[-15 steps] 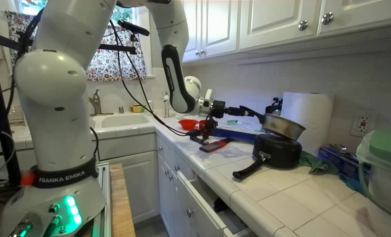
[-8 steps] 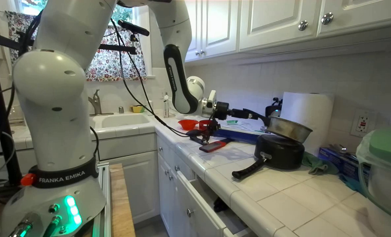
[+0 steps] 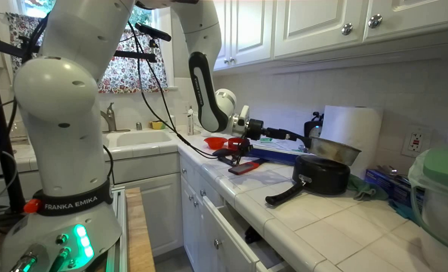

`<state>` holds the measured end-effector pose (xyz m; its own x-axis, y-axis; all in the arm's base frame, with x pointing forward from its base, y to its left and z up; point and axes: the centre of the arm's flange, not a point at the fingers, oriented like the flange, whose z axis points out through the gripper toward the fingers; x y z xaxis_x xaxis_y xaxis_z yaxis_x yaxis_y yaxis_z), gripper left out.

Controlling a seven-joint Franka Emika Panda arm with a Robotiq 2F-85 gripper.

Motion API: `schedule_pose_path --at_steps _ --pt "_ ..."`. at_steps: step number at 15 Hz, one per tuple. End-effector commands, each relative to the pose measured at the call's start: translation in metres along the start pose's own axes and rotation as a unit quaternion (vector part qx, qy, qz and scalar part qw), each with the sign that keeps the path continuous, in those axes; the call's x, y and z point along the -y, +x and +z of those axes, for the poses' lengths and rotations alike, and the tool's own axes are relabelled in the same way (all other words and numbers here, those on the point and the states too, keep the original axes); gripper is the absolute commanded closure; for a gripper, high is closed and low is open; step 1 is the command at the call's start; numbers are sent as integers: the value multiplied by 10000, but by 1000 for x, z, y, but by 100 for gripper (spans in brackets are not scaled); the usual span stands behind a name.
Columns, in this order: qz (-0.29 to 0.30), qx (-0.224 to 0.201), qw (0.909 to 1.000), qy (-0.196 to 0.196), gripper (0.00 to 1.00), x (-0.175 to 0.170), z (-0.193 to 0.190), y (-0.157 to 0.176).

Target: Place the silver pot right side up on the black upside down pot

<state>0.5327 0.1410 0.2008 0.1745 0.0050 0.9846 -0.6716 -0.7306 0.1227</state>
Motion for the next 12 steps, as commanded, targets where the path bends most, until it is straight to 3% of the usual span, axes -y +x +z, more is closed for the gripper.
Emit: schedule_pose_path --at_steps 1,12 --pt "-19 252 9997 -59 90 0 5 -11" --pt "-139 259 9995 96 90 4 -5 -28"
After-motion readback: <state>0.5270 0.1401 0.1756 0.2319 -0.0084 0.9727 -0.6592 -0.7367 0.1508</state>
